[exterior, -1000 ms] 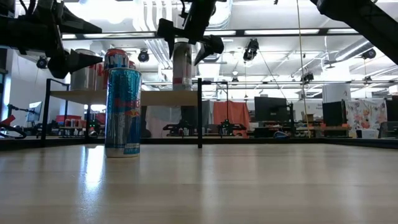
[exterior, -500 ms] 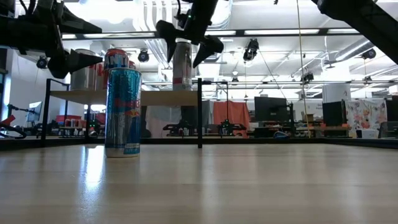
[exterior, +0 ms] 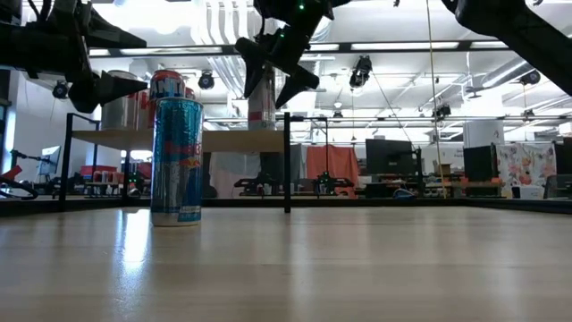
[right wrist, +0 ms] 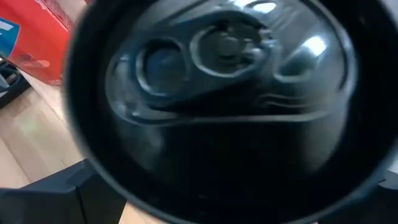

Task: Place canned beverage on shelf
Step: Put the right white pink soda can on the shelf

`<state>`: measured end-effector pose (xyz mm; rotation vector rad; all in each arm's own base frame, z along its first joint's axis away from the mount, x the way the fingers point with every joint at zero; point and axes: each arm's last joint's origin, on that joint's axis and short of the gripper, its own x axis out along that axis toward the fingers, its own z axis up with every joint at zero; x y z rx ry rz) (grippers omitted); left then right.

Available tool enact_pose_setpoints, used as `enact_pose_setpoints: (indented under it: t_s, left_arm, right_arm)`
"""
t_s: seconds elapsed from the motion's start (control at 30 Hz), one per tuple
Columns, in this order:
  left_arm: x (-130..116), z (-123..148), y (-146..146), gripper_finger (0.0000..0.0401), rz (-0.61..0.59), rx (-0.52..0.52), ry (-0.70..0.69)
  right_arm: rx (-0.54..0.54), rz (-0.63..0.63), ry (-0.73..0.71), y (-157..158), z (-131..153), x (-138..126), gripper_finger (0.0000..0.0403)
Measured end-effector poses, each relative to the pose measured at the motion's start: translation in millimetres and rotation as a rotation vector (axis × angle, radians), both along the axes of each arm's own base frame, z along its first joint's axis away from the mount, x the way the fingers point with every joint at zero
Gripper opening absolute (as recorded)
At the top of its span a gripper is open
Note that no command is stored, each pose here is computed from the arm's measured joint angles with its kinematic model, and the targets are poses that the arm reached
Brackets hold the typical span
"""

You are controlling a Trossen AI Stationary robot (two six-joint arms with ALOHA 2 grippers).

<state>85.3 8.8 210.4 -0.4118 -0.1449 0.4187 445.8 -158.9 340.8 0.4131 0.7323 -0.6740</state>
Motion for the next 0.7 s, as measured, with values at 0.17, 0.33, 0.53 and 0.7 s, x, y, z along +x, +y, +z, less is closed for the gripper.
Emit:
enact_pose_setpoints:
  t_s: [0.17,0.33,0.53,0.7]
  left_arm:
    - [0.0,0.0,0.0,0.0398,0.0,0.0,0.0]
    - [0.0,0.0,0.0,0.0398,0.0,0.0,0.0]
    - [0.0,0.0,0.0,0.0398,0.0,0.0,0.0]
    - [0.0,0.0,0.0,0.0398,0.0,0.0,0.0]
  right_arm:
    - [-0.001,0.055,-0.004,-4.3,0.7,-0.3,0.0382]
    - [-0.03,0.097,-0.018,-4.7,2.8,1.9,0.0382]
    - [-0.033,0.126,-0.017,-4.5,2.9,2.2,0.0381]
    - [-0.025,0.123,-0.024,-6.3,3.0,1.7,0.0359]
